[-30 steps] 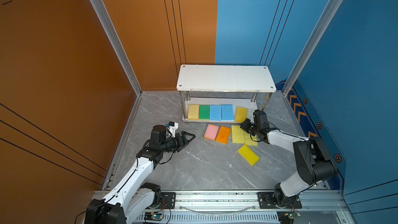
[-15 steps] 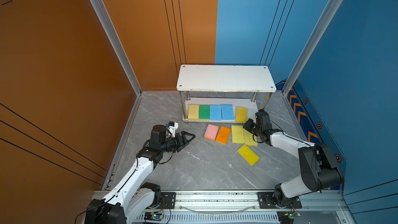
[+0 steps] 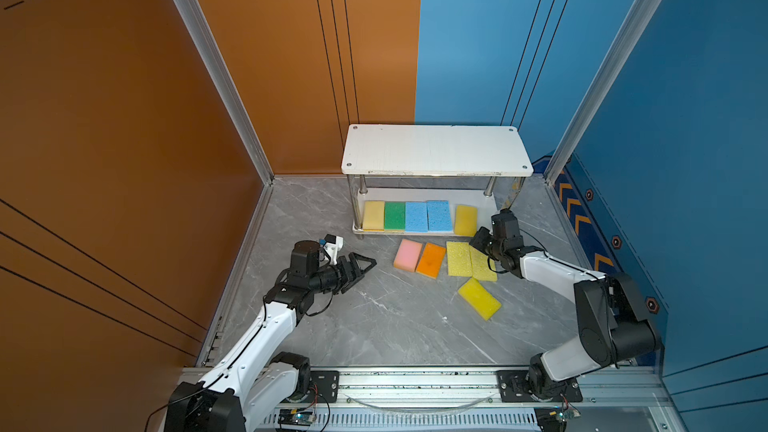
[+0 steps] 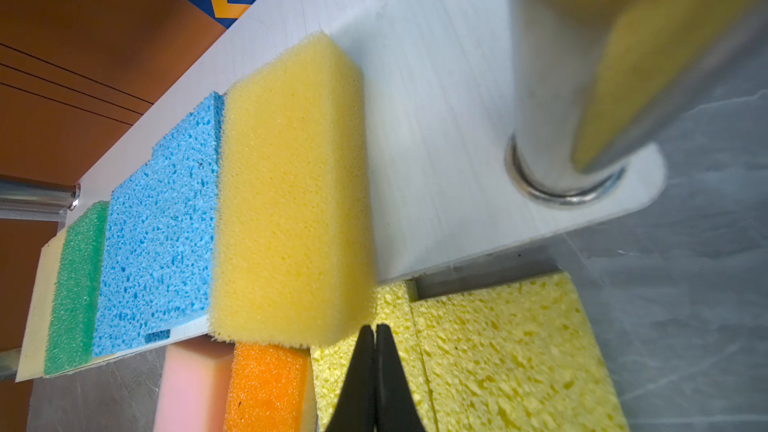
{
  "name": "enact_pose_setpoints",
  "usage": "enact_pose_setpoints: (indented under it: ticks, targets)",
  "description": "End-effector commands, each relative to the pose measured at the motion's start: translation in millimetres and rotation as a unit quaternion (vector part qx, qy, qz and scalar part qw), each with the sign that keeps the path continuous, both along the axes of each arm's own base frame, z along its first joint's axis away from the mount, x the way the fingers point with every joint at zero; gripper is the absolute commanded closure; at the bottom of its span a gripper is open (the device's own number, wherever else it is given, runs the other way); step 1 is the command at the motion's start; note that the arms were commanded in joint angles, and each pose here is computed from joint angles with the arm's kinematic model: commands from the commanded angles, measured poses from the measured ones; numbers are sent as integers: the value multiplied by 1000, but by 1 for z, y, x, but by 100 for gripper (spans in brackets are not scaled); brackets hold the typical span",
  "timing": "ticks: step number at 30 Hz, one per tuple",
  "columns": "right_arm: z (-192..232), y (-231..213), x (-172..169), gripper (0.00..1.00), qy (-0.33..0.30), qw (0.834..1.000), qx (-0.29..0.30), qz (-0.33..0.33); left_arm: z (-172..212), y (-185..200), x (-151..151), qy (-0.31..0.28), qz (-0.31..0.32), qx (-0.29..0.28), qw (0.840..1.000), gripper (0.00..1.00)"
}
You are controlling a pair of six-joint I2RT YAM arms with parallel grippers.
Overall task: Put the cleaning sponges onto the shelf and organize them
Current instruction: 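Open the right gripper and push the yellow sponge against the blue sponge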
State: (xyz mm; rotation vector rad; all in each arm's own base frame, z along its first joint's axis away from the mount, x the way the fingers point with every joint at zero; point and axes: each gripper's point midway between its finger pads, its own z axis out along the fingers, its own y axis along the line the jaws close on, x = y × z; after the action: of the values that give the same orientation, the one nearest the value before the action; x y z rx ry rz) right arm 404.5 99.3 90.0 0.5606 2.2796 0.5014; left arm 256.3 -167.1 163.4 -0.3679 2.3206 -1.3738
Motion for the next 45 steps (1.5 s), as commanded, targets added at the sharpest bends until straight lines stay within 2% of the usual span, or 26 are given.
enact_pose_setpoints:
  ticks: [1, 11, 25, 32, 38, 40, 42, 45]
  targets:
    - [4, -10, 10, 100, -7, 1000, -26, -16, -3, 0, -4, -1, -11, 1, 1000, 22]
    - [7, -14, 16, 100, -15, 999, -45, -28, -6, 2, -5, 2, -12, 1, 1000, 22]
    - [17, -6, 17, 100, -71, 996, -48, -39, -9, 4, -6, 5, -12, 0, 1000, 22]
    - [21, -5, 19, 100, -78, 993, -74, -49, -10, 6, -5, 6, -11, -2, 1000, 22]
    - [41, 8, 11, 100, -110, 986, -115, -41, -10, 8, -4, 6, -8, -5, 1000, 22]
    - [45, 12, 13, 95, -111, 986, -122, -33, -10, 8, -5, 6, -9, -6, 1000, 22]
    - [46, 14, 17, 82, -108, 985, -128, -28, -10, 8, -5, 4, -9, -6, 1000, 22]
    - [43, 19, 23, 68, -101, 987, -124, -15, -10, 10, -5, 4, -8, -7, 1000, 22]
